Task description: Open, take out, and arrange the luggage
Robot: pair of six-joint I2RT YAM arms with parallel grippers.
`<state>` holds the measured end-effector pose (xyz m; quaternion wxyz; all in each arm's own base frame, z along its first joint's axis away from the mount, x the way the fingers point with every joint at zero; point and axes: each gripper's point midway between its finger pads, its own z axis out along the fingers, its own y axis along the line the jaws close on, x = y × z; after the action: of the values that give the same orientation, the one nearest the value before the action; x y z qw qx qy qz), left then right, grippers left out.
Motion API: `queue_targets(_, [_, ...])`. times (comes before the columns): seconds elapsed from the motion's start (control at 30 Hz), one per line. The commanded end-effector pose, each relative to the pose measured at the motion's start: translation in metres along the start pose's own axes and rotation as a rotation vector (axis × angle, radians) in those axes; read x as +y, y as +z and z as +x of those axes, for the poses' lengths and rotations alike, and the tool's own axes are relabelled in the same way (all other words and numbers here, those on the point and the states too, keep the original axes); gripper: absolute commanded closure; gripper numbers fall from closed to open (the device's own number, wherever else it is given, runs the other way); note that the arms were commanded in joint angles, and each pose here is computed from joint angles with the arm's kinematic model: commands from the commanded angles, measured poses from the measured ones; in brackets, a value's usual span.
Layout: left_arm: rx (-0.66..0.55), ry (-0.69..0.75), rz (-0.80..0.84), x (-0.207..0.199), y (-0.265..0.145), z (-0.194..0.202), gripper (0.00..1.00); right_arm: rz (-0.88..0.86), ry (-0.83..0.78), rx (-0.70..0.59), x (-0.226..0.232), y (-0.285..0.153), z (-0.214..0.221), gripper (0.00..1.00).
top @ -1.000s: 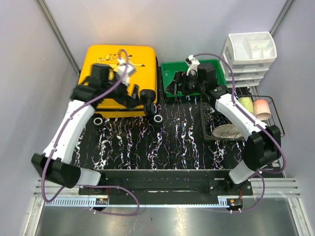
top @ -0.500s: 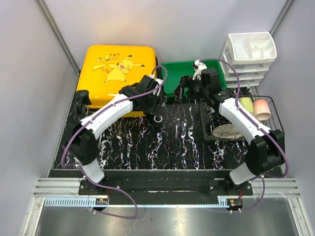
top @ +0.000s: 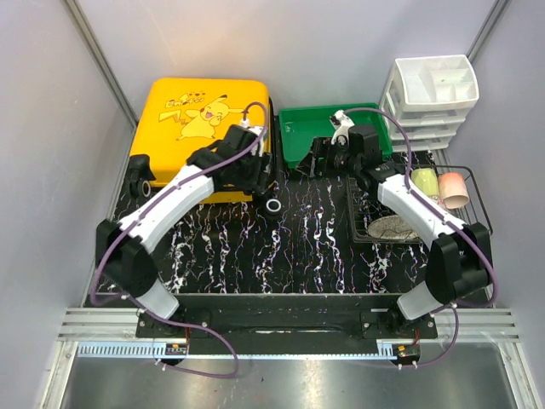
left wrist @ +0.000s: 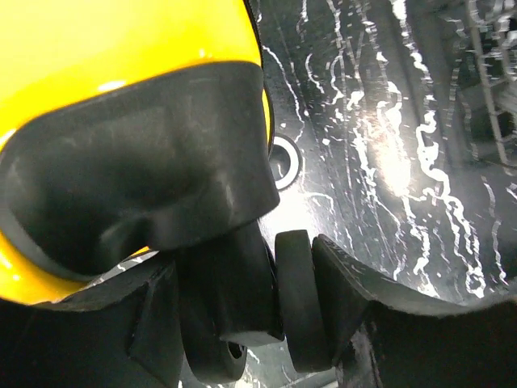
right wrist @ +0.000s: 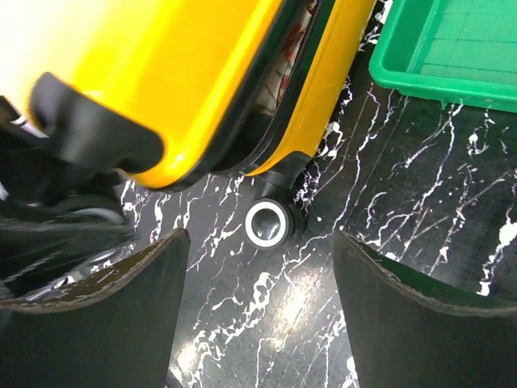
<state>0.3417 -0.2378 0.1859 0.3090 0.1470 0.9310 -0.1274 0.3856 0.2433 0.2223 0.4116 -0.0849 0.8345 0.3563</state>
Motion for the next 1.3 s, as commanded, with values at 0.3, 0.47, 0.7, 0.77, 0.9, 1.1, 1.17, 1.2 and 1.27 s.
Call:
queue_targets(0.3, [-0.608, 0.116, 0.202, 0.011, -0.183, -0.092, 1.0, -0.306, -0.041, -0.092, 0.093, 0.065, -0.052, 0.48])
queue_targets(0.47, [-0.624, 0.102, 0.172, 0.03, -0.197, -0.086, 1.0, -0.448, -0.061, -0.114, 0.159, 0.083, -0.063, 0.48])
queue_targets(0.7, [-0.669, 0.051, 0.079, 0.058, -0.22, -0.07, 0.04, -0.626, -0.055, -0.225, 0.221, 0.081, -0.097, 0.44])
queue_targets(0.77, [-0.728, 0.092, 0.022, 0.065, -0.24, -0.07, 0.01, -0.653, -0.057, -0.233, 0.231, 0.081, -0.098, 0.43])
queue_targets(0.9, [-0.822, 0.316, -0.202, 0.091, -0.276, -0.071, 0.01, -0.698, -0.059, -0.249, 0.248, 0.084, -0.1, 0.42])
queue_targets(1.1, [-0.804, 0.501, -0.382, 0.107, -0.29, -0.087, 0.01, -0.757, -0.082, -0.256, 0.276, 0.082, -0.093, 0.41])
queue_targets(1.17, [-0.778, 0.578, -0.389, 0.098, -0.289, -0.098, 0.01, -0.774, -0.085, -0.253, 0.283, 0.084, -0.09, 0.4])
queue_targets(1.2, [-0.769, 0.61, -0.379, 0.093, -0.288, -0.1, 0.01, -0.785, -0.09, -0.261, 0.288, 0.083, -0.092, 0.4])
queue_targets(1.27, [-0.752, 0.683, -0.334, 0.082, -0.287, -0.098, 0.01, -0.795, -0.096, -0.271, 0.294, 0.083, -0.095, 0.4])
